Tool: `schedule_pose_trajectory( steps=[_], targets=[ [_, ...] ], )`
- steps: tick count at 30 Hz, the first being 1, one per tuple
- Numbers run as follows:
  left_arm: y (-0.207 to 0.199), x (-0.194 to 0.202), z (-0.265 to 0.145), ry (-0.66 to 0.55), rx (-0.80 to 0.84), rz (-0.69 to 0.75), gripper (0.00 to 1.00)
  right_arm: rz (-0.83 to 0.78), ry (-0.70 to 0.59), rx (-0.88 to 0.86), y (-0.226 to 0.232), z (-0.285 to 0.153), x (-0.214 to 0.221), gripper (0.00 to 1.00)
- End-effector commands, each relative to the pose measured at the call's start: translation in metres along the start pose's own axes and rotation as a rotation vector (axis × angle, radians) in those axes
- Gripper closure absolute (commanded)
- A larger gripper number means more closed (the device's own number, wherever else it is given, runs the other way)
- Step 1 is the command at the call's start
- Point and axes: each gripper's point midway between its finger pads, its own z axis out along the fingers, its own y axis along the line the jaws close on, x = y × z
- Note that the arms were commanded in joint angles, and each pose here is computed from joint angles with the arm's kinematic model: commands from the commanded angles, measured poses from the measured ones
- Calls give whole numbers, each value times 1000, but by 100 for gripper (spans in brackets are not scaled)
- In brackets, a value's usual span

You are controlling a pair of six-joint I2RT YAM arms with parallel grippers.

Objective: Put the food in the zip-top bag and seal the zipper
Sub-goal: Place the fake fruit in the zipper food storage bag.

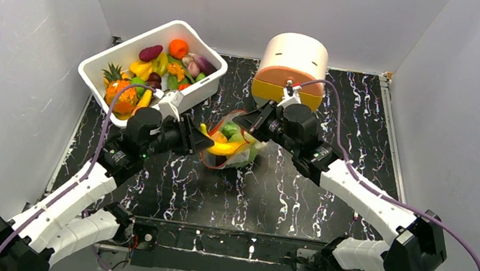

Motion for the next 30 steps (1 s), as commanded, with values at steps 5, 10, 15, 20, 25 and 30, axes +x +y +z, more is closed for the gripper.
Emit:
schedule_pose_trajectory(
  steps=[5,10,15,20,25,30],
  targets=[
    [-39,-29,-6,-28,66,-114,100,-263,122,-250,57,-2,10,100],
    [-30,-30,-7,-33,-26,-275,100,-382,49,-242,57,-10,0,100],
    [-35,-29,-8,-16,-33,-408,100,-471,-57,-242,56,-17,-15,100],
    [-40,-34,-8,-3,-75,-594,100,-530,-185,-278,68,-27,-34,100],
    [-39,-35,-12,11,-151,-728,100,-542,-214,-255,68,-24,-40,100],
    [-46,-28,-8,76,-165,-877,100,-547,-221,-242,68,-16,-31,100]
  ],
)
